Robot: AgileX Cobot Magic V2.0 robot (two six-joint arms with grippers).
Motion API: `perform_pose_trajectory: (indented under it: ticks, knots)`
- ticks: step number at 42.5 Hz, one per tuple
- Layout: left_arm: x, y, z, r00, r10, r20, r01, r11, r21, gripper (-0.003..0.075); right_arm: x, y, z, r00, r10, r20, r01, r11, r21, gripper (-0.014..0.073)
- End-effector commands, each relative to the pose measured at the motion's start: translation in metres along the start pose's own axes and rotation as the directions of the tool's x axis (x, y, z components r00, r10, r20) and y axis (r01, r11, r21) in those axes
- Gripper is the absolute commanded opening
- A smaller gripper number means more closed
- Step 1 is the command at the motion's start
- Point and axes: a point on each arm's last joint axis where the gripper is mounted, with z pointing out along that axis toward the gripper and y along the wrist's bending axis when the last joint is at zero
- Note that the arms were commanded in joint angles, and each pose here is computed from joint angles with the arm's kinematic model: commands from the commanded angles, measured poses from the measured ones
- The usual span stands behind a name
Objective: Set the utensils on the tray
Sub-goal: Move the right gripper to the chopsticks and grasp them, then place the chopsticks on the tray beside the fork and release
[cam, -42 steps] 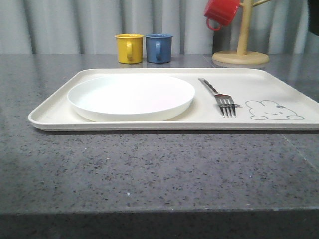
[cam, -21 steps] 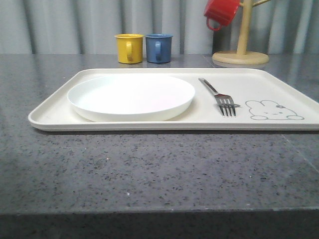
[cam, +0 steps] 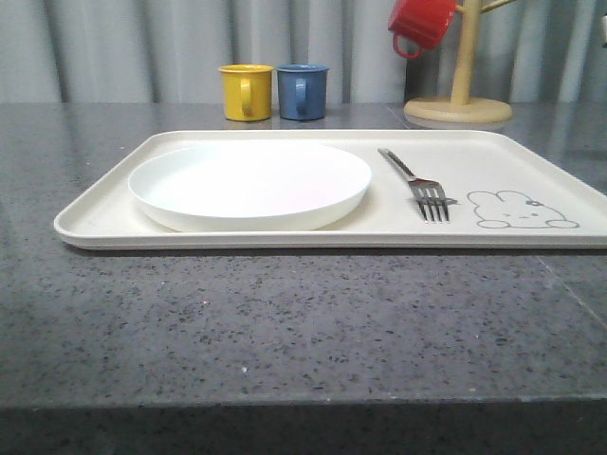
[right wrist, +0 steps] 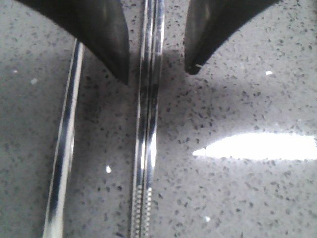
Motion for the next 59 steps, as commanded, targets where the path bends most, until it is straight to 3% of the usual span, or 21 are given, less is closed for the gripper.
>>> perform_pose_trajectory:
  ticks: [1,14,24,29,40,47,53,59]
  knots:
    - [-0.013,-0.001,-0.005,0.996,-0.013,0.093,0.012,1.0,0.01,0.0417,0.011,-0.001,-0.019,0.998,-0.007,-0.056,0.007,1.0,0.0,0.0304]
    - [-0.013,-0.001,-0.005,0.996,-0.013,0.093,0.012,1.0,0.01,0.0417,0.009,-0.002,-0.012,0.997,-0.008,-0.074,0.008,1.0,0.002,0.0283]
    - [-0.013,-0.001,-0.005,0.996,-0.013,0.093,0.012,1.0,0.01,0.0417,0.009,-0.002,-0.012,0.997,-0.007,-0.074,0.007,1.0,0.001,0.0067]
    - [-0.013,-0.001,-0.005,0.996,-0.013,0.093,0.012,1.0,0.01,0.0417,0.009,0.001,-0.017,0.998,-0.006,-0.057,0.005,1.0,-0.016,0.0032]
    - [-0.013,-0.001,-0.005,0.996,-0.013,0.093,0.012,1.0,0.01,0.0417,0.007,0.053,-0.066,0.991,-0.074,0.11,0.092,0.981,-0.17,0.0031]
    - [-0.013,-0.001,-0.005,0.996,-0.013,0.093,0.012,1.0,0.01,0.0417,0.007,0.103,-0.083,0.974,-0.147,0.173,0.194,0.934,-0.299,0.0033]
    - [-0.013,-0.001,-0.005,0.996,-0.013,0.093,0.012,1.0,0.01,0.0417,0.007,0.131,-0.077,0.979,-0.147,0.144,0.191,0.913,-0.362,0.0033]
    - [-0.013,-0.001,-0.005,0.996,-0.013,0.093,0.012,1.0,0.01,0.0417,-0.001,0.137,-0.059,0.993,-0.072,0.089,0.1,0.923,-0.371,0.0033]
